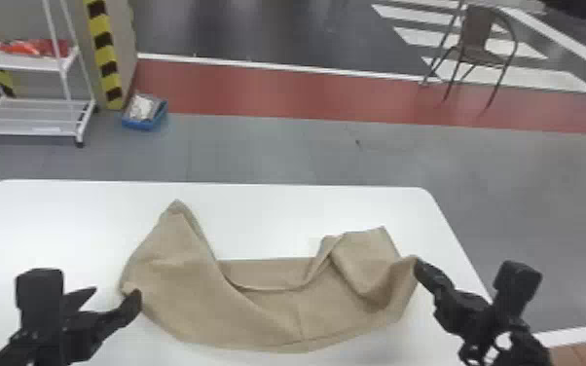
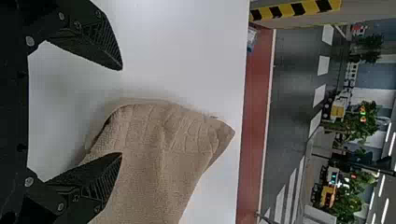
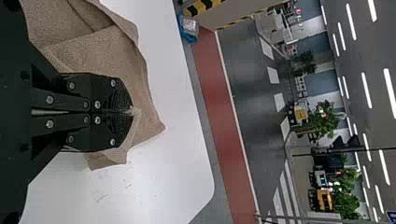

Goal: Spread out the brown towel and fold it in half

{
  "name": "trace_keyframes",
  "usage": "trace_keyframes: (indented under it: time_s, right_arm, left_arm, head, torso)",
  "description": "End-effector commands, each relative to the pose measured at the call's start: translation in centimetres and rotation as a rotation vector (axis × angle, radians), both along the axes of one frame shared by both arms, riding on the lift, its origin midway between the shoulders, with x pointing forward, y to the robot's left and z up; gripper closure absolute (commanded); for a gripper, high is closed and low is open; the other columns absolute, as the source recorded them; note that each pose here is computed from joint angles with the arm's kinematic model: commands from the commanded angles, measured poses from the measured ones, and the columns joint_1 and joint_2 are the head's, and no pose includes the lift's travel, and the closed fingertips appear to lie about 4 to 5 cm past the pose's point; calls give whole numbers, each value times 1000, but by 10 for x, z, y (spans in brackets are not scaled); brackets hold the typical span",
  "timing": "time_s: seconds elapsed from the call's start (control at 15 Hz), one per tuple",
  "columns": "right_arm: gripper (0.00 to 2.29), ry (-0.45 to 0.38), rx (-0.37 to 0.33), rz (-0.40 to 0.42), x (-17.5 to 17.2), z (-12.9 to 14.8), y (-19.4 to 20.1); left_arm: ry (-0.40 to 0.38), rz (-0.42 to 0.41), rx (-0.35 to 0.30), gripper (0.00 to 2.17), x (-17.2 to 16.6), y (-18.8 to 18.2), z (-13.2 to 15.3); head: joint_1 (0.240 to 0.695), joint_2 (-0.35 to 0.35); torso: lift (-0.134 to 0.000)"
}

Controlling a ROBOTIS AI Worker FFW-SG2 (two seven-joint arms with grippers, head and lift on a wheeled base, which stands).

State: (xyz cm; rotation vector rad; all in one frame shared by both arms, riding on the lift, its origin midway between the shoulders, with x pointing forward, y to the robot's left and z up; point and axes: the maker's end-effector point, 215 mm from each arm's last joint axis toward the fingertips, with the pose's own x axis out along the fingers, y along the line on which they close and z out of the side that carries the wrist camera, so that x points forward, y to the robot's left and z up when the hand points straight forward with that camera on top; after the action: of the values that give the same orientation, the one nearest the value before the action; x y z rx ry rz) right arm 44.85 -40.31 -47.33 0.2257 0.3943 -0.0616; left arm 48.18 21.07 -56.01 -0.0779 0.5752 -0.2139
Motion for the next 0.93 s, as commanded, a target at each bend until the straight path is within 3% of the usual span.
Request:
trace_keyframes:
  time_s: [0.0,0.53,0.8,0.87]
  right_arm:
    - [1771,-2,1,1,1,1,1]
    - [1771,-8,-3,4,0,5,1]
    - [1771,-14,-4,6,-2,10,2]
    - [1771,-17,-5,6,-2,11,2]
  left_arm:
    - [5,-9,9,272,0,-2,-6]
    - [25,-45,9,522,2,-18,-14]
    - [42,-53,18,1092,-7,-17,-10]
    - [31,-56,10,1092,-10,-19,1]
  head:
    - [695,-227]
    - [695,-242]
    - [695,-247]
    - [695,-247]
  torso:
    - [0]
    - [0]
    - [0]
    - [0]
